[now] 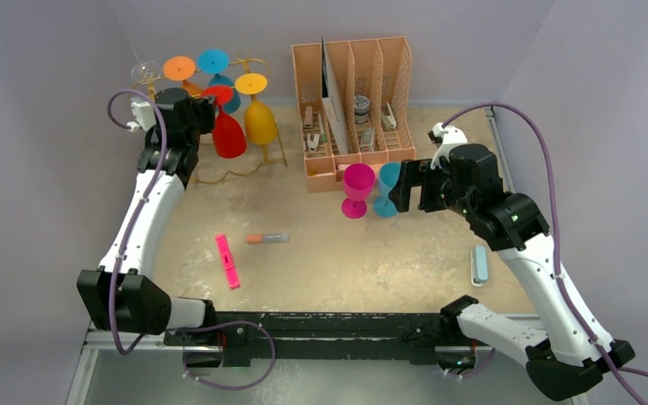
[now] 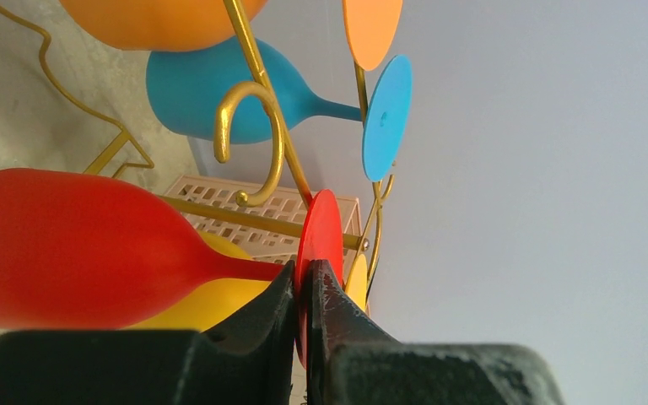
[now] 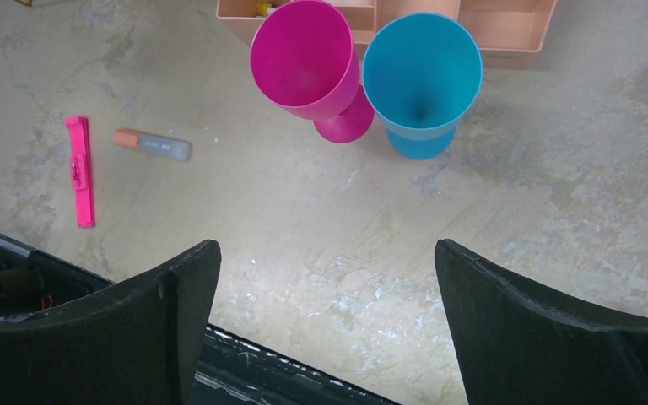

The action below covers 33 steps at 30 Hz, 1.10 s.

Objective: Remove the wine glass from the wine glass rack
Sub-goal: Pick up the wine glass from the wine rack.

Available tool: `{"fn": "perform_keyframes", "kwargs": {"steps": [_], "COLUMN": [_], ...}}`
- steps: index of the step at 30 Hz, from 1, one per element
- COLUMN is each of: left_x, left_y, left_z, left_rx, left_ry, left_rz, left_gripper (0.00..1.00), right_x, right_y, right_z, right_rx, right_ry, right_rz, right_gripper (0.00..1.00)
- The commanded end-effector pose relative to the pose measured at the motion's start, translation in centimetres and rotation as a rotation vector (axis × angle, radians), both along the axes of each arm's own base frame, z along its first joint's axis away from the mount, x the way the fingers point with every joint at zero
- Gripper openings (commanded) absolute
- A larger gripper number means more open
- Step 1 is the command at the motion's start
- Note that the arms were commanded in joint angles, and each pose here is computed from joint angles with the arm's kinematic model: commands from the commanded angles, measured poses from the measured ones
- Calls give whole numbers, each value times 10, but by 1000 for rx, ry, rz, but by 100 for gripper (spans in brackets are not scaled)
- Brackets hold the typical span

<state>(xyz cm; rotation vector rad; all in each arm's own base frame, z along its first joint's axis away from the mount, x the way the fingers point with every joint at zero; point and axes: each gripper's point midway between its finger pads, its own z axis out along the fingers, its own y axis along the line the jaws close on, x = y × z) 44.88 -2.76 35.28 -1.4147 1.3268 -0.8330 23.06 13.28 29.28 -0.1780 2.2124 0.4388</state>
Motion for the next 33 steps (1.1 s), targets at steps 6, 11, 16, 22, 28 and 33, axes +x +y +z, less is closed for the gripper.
{"fn": "perform_keyframes", "kwargs": {"steps": [6, 11, 16, 22, 28, 33], "left_x": [-9, -10, -10, -4, 1, 2], "left_y": [2, 6, 11, 10, 6, 5], "left_z": [33, 33, 30, 25, 21, 23], "left_rx": [15, 36, 48, 69, 57, 48], "left_ry": [-107, -105, -96, -76, -75, -88], "left_rz": [-18, -1, 11, -4, -30, -35], "left_gripper": [7, 18, 20, 13, 0, 0], "right_x": [-3, -3, -3, -4, -4, -4], "right_y": [-1, 0, 0, 0, -2, -4], "right_z": [13, 13, 16, 14, 14, 14], "right_rx": [29, 37, 40, 38, 36, 27], "right_ry": [-32, -29, -31, -28, -29, -35], "right_rz": [-6, -11, -8, -10, -18, -24], "right_gripper": [99, 99, 99, 99, 99, 99]}}
